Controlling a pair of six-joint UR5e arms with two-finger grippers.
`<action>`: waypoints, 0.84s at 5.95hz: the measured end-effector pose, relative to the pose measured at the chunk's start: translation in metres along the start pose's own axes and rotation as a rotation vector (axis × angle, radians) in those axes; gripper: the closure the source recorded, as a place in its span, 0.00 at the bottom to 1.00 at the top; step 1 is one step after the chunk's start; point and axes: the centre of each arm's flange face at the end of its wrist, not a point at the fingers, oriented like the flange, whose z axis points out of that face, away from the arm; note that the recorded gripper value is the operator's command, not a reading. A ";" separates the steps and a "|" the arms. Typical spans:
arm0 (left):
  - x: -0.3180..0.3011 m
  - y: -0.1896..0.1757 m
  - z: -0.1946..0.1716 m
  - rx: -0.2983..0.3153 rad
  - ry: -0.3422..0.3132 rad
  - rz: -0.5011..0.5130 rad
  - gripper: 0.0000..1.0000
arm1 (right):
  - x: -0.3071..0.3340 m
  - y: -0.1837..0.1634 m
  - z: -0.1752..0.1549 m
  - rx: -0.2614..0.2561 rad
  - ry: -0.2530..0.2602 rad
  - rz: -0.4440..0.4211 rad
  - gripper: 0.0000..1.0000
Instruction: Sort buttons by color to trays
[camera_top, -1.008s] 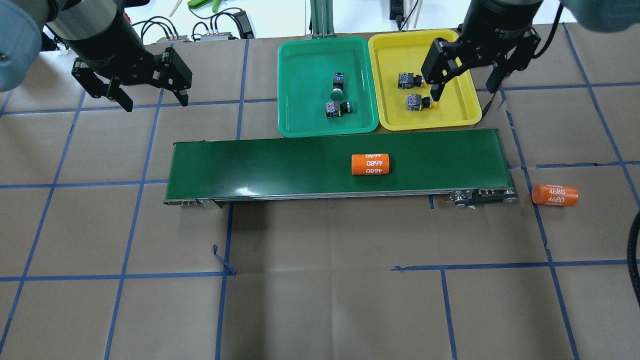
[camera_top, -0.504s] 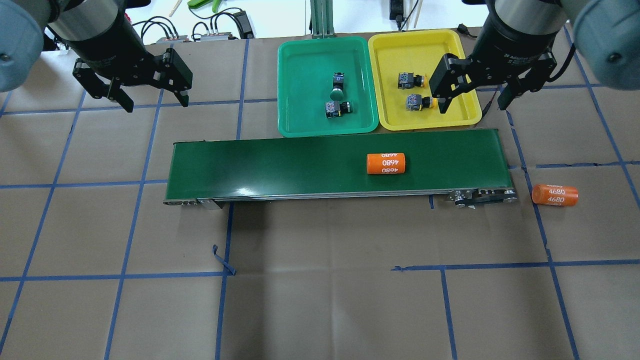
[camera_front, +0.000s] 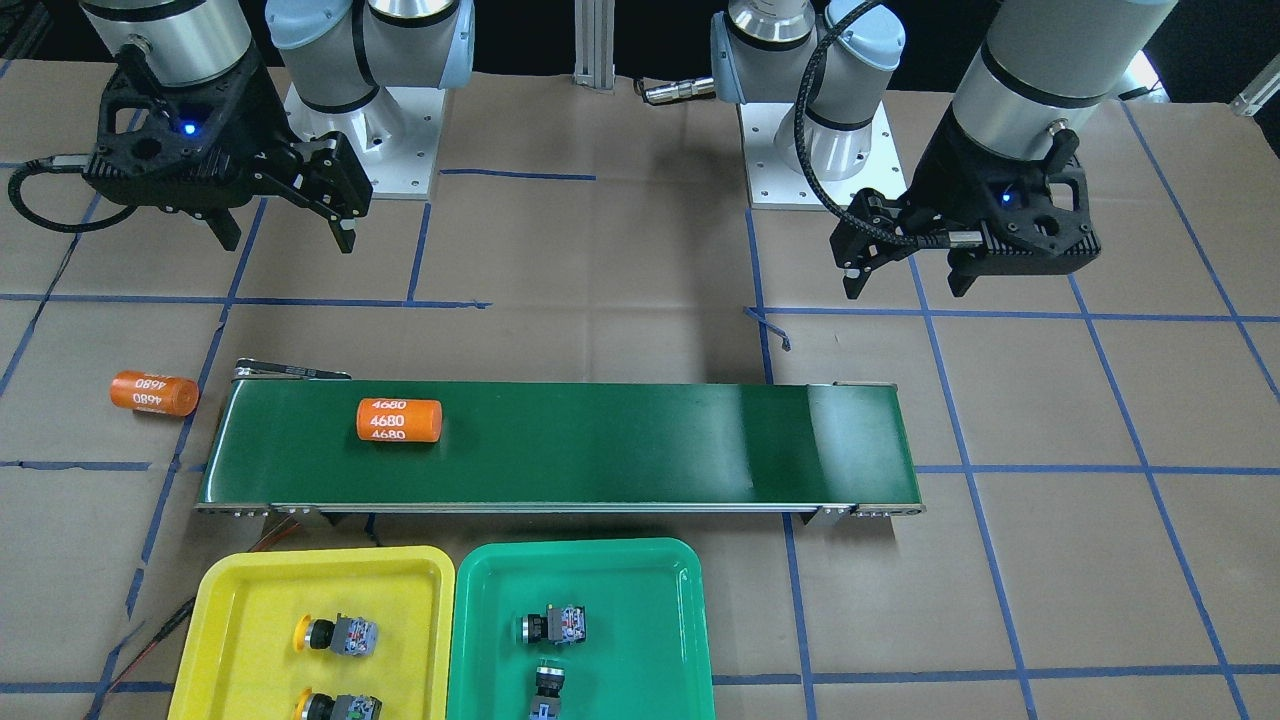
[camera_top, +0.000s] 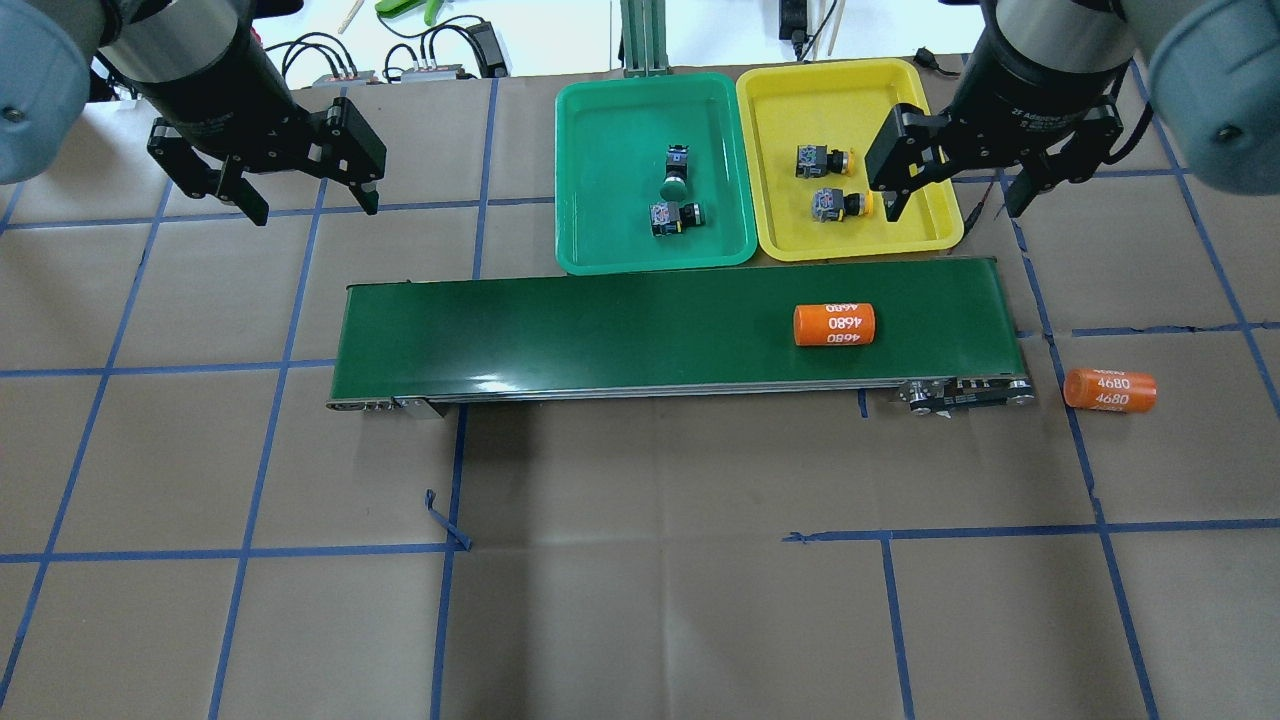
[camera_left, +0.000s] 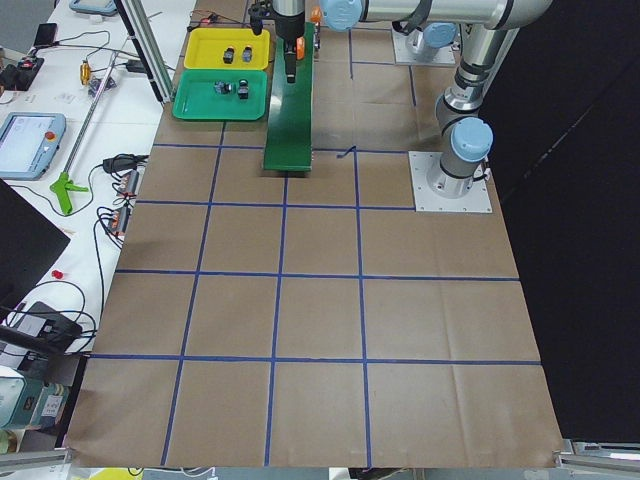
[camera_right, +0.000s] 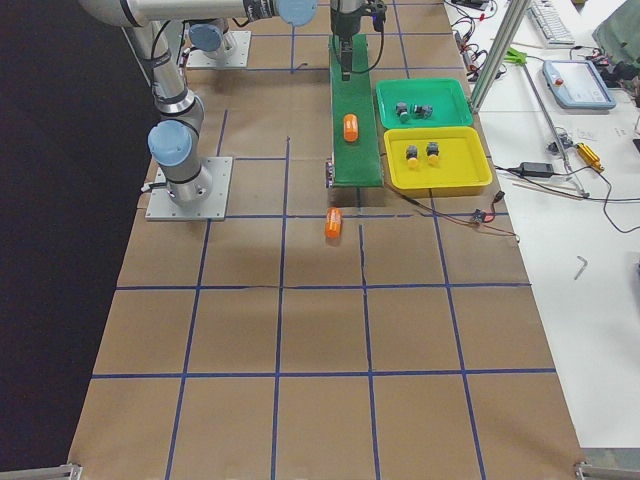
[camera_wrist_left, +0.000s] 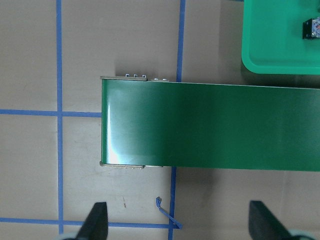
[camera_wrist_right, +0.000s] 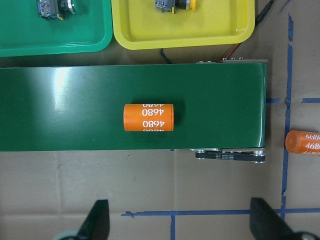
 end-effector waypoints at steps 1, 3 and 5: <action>0.000 0.000 0.000 0.000 0.000 0.000 0.01 | 0.001 0.001 0.001 -0.012 0.004 0.004 0.00; 0.001 0.000 0.000 0.000 -0.001 0.001 0.01 | 0.003 0.007 0.001 -0.051 0.005 0.019 0.00; 0.001 0.000 0.000 -0.001 0.000 0.001 0.01 | 0.002 0.010 -0.002 -0.067 0.006 0.043 0.00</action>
